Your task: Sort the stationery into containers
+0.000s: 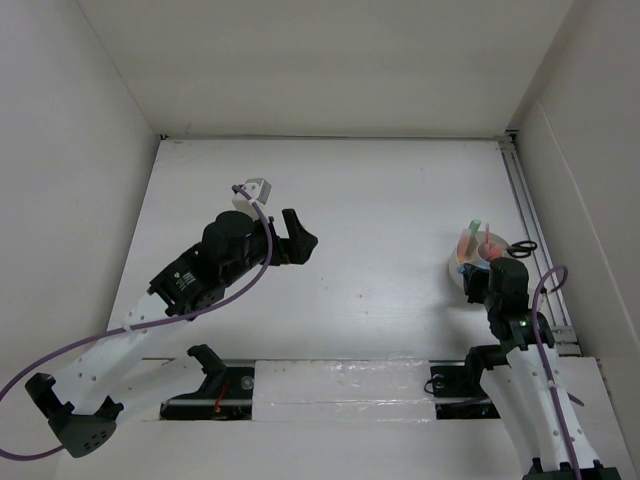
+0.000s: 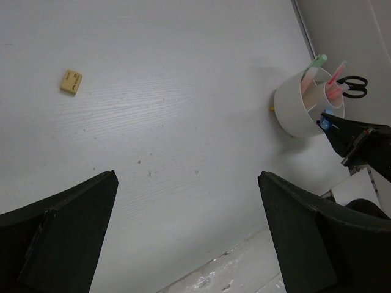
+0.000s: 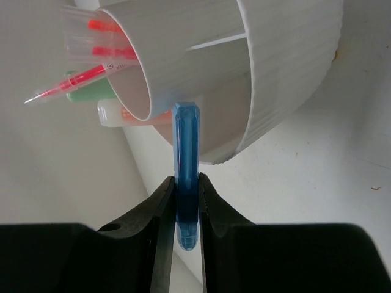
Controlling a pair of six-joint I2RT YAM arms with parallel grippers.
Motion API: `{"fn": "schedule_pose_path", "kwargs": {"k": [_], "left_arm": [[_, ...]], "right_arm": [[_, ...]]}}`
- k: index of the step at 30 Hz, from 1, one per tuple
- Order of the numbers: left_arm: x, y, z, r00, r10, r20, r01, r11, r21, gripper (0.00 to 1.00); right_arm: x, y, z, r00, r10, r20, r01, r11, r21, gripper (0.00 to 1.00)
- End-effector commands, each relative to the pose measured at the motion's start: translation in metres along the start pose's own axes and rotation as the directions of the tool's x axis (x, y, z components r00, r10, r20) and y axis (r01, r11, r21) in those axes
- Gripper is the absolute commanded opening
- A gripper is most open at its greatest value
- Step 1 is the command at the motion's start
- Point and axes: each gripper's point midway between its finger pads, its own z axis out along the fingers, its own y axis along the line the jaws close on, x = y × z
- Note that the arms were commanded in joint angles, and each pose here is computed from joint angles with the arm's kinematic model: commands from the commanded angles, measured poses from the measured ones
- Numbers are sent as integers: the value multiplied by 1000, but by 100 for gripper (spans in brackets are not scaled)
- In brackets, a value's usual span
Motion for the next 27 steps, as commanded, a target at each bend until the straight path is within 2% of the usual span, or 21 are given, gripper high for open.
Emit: {"fn": "schedule_pose_path", "kwargs": {"k": [1,13,22,27], "left_arm": [[-9,-2,-1,999,8,31,-8,1000,6,100],[-9,-2,-1,999,8,31,-8,1000,6,100],[-9,-2,-1,999,8,31,-8,1000,6,100],[-9,-2,-1,999,8,31,-8,1000,6,100]], "right_arm": [[2,21,-4,999,41,-8,-42,997,-67,0],[-6,17,-7,996,83,25,-81,996,-42,1],[-7,16,-7,995,92,33,-91,995,-45,15],[-5,18,-4,995,95,22,-94,994,-52,17]]}}
